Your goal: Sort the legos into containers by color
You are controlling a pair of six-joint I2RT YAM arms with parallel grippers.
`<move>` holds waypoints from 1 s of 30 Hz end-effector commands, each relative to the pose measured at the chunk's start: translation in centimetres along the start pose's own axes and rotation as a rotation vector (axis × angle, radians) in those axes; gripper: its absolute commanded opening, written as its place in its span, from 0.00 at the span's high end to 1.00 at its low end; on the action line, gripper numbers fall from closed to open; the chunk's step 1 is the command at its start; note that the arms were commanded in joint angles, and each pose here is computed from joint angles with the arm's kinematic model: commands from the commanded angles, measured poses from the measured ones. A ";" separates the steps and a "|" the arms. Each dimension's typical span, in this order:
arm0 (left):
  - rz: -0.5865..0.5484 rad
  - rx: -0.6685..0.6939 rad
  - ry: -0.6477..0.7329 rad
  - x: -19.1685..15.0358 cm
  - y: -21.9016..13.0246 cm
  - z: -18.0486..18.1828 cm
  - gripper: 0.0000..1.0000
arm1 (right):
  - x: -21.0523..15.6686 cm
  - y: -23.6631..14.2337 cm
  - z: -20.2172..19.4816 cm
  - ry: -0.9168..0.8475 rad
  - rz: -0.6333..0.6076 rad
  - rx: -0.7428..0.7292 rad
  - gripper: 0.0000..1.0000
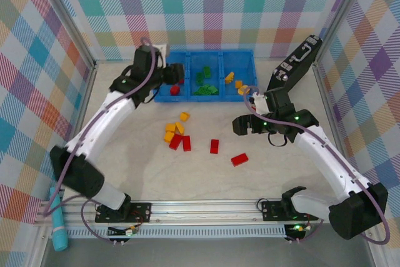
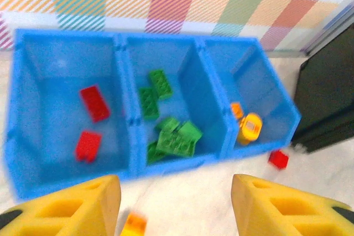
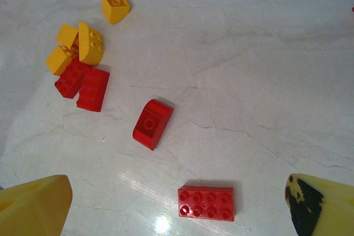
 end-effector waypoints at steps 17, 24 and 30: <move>0.489 0.048 -0.076 -20.6 -2.5 -4.6 0.42 | -1.0 -0.7 0.4 0.009 -0.013 0.056 0.01; 0.562 0.036 -0.035 -23.3 0.2 -8.1 0.41 | -1.2 -0.5 0.3 0.010 -0.013 0.062 0.01; 0.607 0.056 -0.038 -24.8 2.3 -8.6 0.41 | -1.6 -0.5 0.1 0.014 -0.013 0.062 0.01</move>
Point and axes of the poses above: each hand's point on the last joint's axis, 136 mm out from that joint toward the fingers, its own y axis out along the fingers, its own z axis along the line the jaws close on, x = y × z, the point moved 7 cm from there along -y, back along the fingers, and after that the axes turned 15 degrees about y, right-handed, at the moved point
